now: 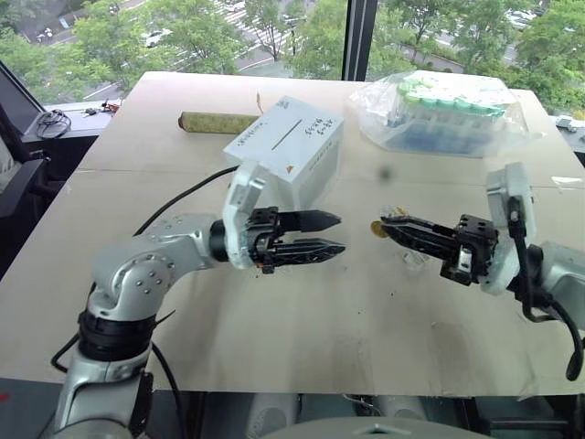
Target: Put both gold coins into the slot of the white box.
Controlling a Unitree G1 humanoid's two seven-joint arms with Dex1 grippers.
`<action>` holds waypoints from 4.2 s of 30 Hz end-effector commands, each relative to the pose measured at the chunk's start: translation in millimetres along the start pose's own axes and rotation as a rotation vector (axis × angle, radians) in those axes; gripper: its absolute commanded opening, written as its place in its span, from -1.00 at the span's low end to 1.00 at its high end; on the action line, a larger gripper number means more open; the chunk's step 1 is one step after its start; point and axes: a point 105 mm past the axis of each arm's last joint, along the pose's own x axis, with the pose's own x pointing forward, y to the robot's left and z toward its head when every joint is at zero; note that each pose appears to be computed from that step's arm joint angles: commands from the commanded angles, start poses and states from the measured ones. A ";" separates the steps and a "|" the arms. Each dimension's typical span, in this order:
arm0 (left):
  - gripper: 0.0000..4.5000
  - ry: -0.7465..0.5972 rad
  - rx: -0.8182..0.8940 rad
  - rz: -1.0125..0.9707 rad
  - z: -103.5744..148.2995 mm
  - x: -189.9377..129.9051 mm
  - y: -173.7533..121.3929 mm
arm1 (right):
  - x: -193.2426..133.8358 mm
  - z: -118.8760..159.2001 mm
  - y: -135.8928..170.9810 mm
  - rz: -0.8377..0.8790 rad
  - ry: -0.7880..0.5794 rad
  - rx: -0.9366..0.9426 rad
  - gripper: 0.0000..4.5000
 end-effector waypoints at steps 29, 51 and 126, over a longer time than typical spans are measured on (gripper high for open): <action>-0.99 -0.015 -0.005 -0.148 13.4 21.5 -10.1 | 6.4 8.6 29.7 0.087 -0.018 -0.003 -1.00; -0.99 -0.054 -0.031 -0.144 13.7 14.6 -6.5 | 6.3 5.4 23.2 0.060 -0.017 -0.013 -1.00; -1.00 0.564 0.212 0.969 113.6 -37.4 134.3 | -71.0 22.1 -3.2 -0.296 -0.117 -0.613 0.98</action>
